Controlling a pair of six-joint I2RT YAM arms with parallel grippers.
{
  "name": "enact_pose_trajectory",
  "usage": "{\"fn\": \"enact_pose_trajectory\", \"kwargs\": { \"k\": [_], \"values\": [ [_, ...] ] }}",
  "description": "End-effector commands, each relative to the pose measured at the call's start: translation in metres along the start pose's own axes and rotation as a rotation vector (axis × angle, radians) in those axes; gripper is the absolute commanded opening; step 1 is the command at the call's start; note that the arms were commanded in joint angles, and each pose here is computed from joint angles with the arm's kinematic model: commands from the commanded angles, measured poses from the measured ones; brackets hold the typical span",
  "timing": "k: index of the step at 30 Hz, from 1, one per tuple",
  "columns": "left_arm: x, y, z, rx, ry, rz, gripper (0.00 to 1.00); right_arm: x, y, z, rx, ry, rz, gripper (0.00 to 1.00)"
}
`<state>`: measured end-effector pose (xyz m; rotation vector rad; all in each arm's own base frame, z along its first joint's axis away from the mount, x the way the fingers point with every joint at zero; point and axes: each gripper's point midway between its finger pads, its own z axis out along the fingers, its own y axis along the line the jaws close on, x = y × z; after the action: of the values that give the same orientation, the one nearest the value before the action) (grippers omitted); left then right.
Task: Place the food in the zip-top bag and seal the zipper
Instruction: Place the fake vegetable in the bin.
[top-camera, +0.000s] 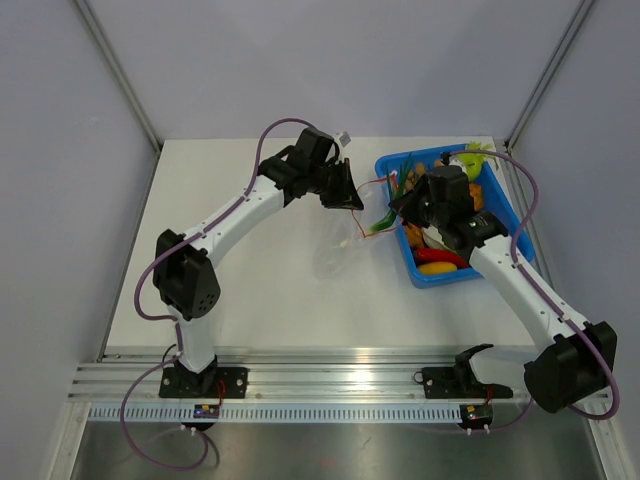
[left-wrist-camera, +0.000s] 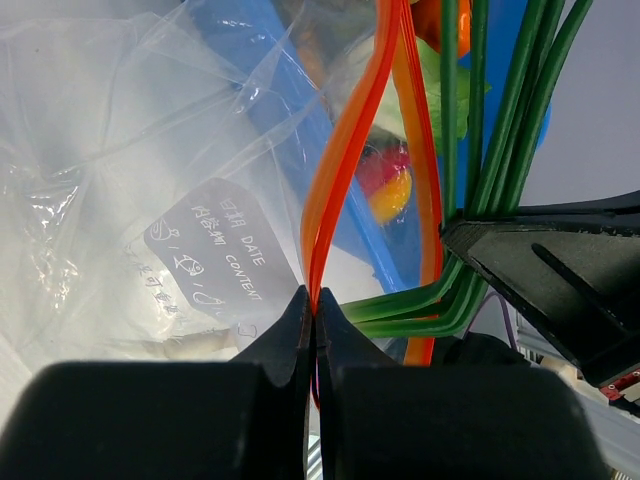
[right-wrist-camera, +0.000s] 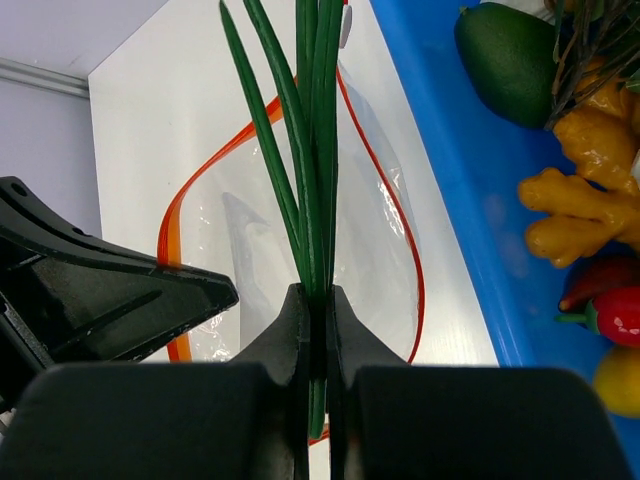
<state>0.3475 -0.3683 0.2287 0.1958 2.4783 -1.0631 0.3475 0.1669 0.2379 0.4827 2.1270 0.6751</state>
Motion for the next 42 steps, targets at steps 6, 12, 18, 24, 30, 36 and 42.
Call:
{"fn": "enact_pose_trajectory", "kwargs": {
  "k": [6, 12, 18, 24, 30, 36, 42],
  "values": [
    [-0.024, -0.033, -0.019, 0.086, -0.072, 0.042, 0.0, 0.008, 0.022, -0.005, -0.025, 0.005, -0.052, 0.0],
    [-0.029, -0.036, -0.018, 0.092, -0.08, 0.039, 0.0, 0.036, 0.017, -0.004, -0.019, 0.086, -0.087, 0.0],
    [-0.032, -0.045, -0.019, 0.13, -0.086, 0.029, 0.0, 0.052, 0.006, 0.007, 0.013, 0.14, -0.112, 0.0],
    [-0.034, -0.053, -0.025, 0.158, -0.095, 0.032, 0.0, 0.066, 0.015, 0.025, -0.025, 0.206, -0.11, 0.0],
    [-0.03, -0.059, -0.028, 0.189, -0.09, 0.04, 0.0, 0.073, 0.031, 0.046, -0.085, 0.246, -0.097, 0.0],
    [-0.026, -0.056, -0.03, 0.185, -0.091, 0.047, 0.0, 0.071, 0.039, 0.051, -0.085, 0.289, -0.154, 0.12],
    [-0.028, -0.046, -0.034, 0.156, -0.1, 0.053, 0.0, 0.048, 0.023, 0.024, 0.004, 0.215, -0.246, 0.56]
  ]
}}
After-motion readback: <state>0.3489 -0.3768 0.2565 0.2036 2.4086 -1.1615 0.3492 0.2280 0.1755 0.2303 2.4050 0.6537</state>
